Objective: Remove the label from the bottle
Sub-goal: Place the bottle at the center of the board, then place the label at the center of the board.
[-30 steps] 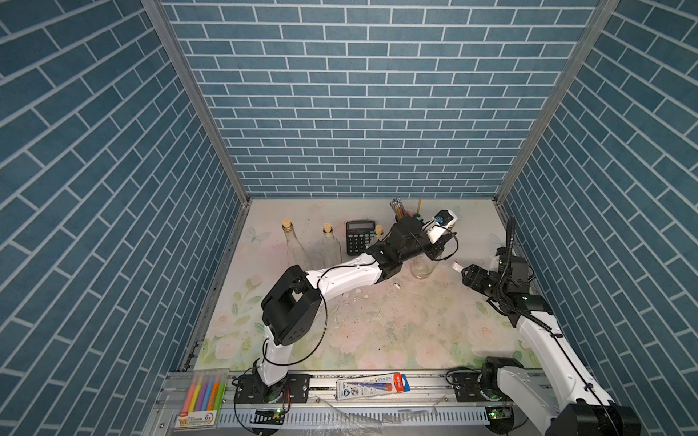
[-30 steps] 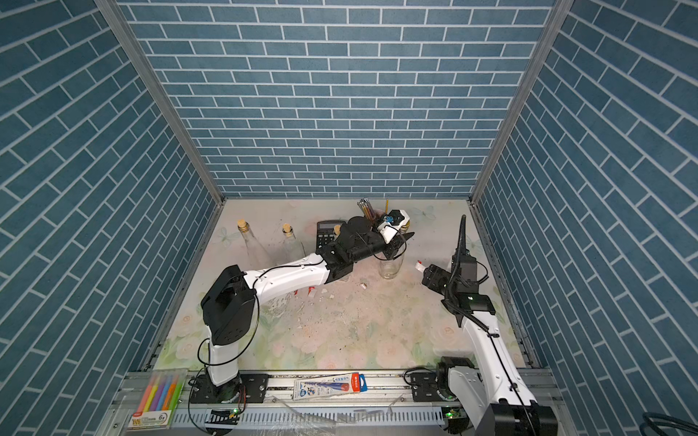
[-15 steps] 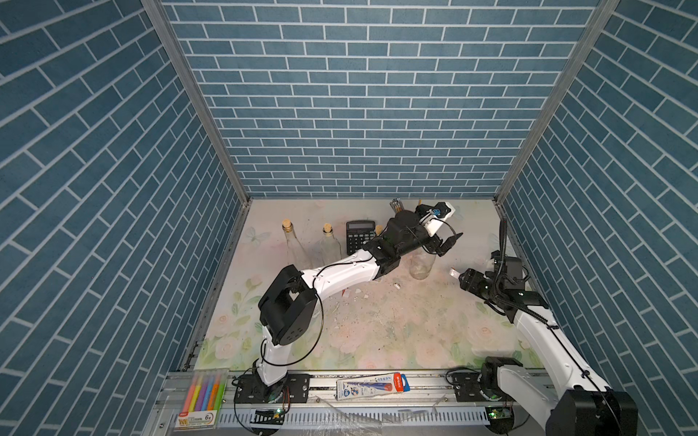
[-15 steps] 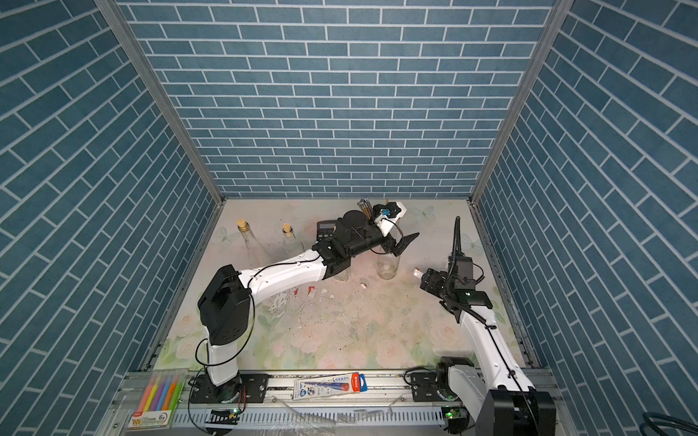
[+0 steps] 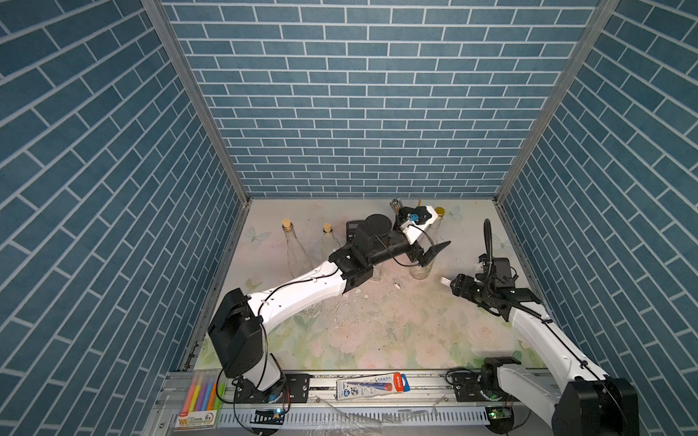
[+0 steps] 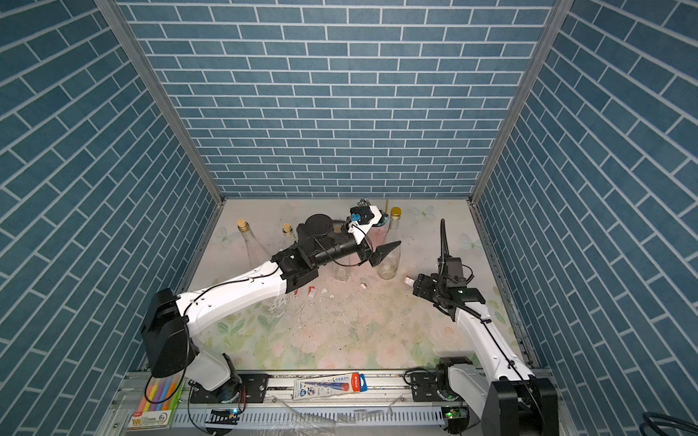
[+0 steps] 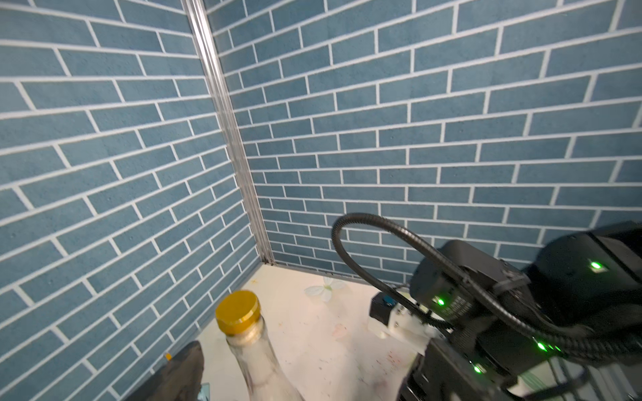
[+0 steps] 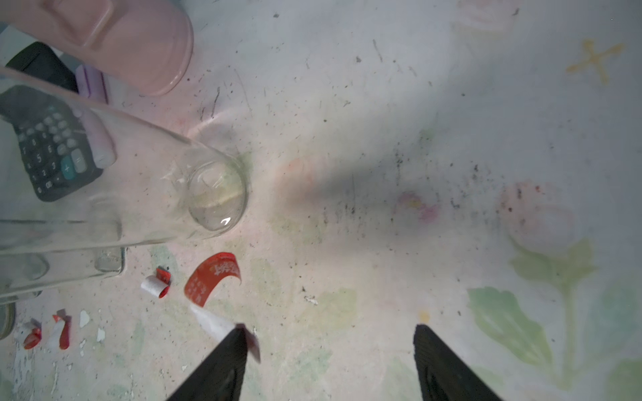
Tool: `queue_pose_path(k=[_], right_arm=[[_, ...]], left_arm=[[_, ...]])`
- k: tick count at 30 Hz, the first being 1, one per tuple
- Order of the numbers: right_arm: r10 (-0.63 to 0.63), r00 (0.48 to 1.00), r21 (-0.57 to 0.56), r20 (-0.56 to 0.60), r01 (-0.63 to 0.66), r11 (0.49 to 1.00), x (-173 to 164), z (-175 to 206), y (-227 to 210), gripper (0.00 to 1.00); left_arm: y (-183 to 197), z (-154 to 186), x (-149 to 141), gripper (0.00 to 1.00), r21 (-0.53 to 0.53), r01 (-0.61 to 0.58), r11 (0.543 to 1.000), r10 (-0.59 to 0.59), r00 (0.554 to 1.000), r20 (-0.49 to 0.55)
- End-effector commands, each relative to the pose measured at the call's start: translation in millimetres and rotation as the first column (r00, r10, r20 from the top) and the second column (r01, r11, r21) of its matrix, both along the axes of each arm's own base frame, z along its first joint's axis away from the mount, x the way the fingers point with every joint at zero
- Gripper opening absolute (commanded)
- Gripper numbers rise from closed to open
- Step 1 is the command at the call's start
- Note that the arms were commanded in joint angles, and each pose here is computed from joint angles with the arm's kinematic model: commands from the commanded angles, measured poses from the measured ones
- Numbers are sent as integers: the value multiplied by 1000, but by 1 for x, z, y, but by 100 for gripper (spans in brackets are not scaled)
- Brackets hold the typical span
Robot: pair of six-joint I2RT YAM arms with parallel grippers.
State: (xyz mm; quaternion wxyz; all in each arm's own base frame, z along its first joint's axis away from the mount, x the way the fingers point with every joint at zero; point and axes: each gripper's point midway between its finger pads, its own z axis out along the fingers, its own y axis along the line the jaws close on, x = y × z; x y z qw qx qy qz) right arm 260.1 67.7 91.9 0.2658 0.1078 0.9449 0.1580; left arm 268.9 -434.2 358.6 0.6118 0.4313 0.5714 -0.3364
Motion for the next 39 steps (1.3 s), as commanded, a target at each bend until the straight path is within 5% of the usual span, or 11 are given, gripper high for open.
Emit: queue_pose_path(k=[1, 14, 33, 39], right_arm=[[61, 998, 35, -12, -60, 998, -12, -3, 14, 77], [187, 980, 202, 74, -198, 959, -28, 20, 52, 77], [239, 953, 288, 185, -285, 914, -40, 59, 68, 77], [210, 960, 263, 185, -254, 931, -39, 66, 61, 78]], left_arm=[[0, -38, -19, 100, 69, -6, 998, 9, 999, -41], [-2, -146, -7, 100, 182, -110, 977, 151, 962, -229], [-13, -217, 22, 97, 346, -237, 908, 334, 907, -256], [-12, -210, 21, 96, 334, -236, 913, 329, 909, -256]])
